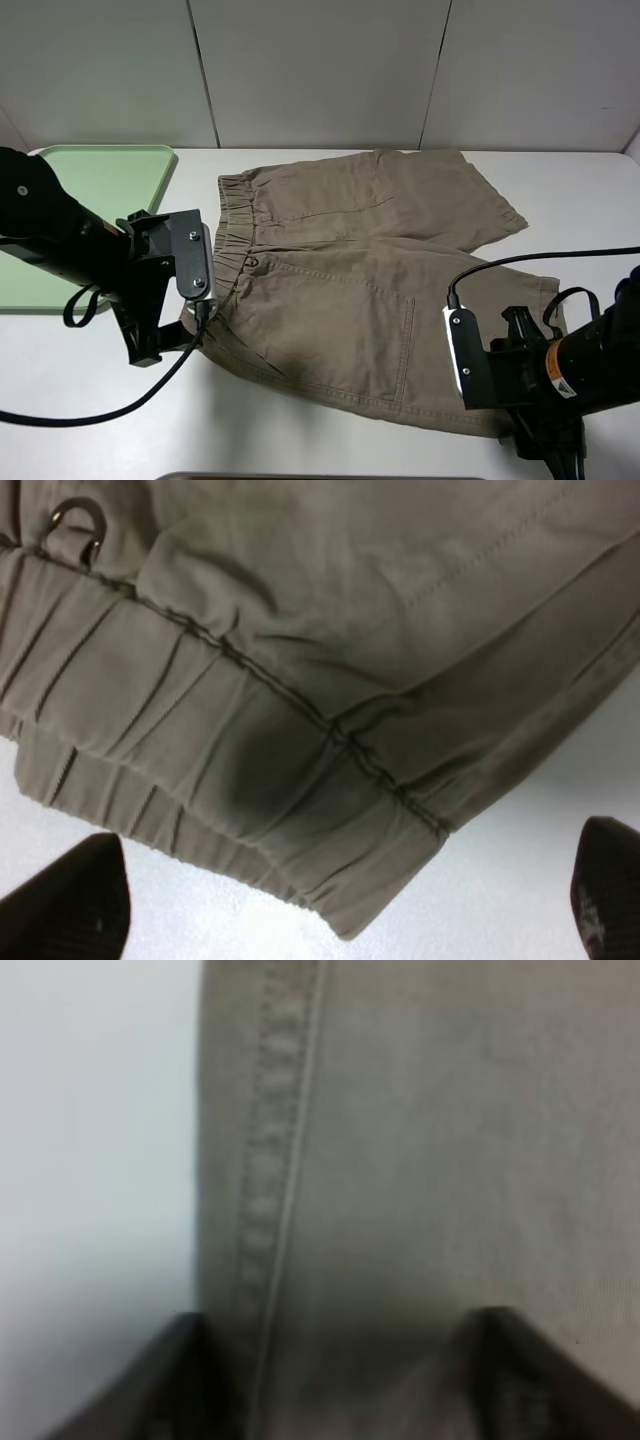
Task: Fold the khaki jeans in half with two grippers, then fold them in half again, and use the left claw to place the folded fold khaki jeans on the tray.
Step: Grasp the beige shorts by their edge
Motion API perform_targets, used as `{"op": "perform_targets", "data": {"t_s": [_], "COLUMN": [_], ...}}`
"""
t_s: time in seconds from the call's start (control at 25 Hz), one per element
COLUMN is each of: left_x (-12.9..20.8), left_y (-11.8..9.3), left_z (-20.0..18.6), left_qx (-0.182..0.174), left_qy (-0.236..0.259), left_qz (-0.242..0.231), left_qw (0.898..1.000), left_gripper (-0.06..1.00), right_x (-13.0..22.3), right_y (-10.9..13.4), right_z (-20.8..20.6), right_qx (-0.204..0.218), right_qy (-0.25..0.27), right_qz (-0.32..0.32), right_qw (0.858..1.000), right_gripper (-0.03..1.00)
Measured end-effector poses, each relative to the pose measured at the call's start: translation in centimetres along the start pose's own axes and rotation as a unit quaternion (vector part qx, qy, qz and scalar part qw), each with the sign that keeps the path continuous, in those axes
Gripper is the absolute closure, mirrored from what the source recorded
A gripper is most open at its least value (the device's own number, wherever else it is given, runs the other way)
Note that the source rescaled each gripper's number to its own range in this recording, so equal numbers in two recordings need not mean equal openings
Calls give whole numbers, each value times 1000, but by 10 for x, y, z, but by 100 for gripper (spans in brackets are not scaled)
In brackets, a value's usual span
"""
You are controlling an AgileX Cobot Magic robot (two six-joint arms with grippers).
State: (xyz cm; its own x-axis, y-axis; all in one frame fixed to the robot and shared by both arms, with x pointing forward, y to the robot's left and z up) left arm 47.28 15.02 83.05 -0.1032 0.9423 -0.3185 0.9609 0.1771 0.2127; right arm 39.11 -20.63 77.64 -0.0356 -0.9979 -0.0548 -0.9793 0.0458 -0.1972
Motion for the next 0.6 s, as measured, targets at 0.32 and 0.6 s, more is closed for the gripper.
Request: {"op": "perform_targets", "data": {"t_s": [0.32, 0.6], "left_x": [4, 17], "left_y": [-11, -10], "left_z": [0, 15], "left_qx": [30, 31], "left_qy": [9, 33], "left_qz": [102, 165], "left_qw": [994, 985], "left_gripper": [7, 9], "right_x": [0, -1], "right_y": [0, 0], "right_z": [1, 1], "right_qx": [0, 1], "right_qy": [-2, -3], "right_qz": [-11, -11], "right_qw": [1000, 1000], "right_gripper": [62, 63]}}
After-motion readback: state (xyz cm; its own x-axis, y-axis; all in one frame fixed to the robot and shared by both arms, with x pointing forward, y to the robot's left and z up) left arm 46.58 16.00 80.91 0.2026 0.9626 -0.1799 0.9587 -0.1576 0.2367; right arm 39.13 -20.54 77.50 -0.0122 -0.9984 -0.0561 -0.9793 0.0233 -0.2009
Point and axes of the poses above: a point on each arm's last joint axis where the gripper is mounted, z pointing out along that axis toward the gripper, y along the wrist's bending axis when the last joint is at zero, x = y × z, the point moved 9 cm from there along z, pointing out along that axis toward the gripper, and after that the axes turned 5 degrees about z, right-handed, at the moved point
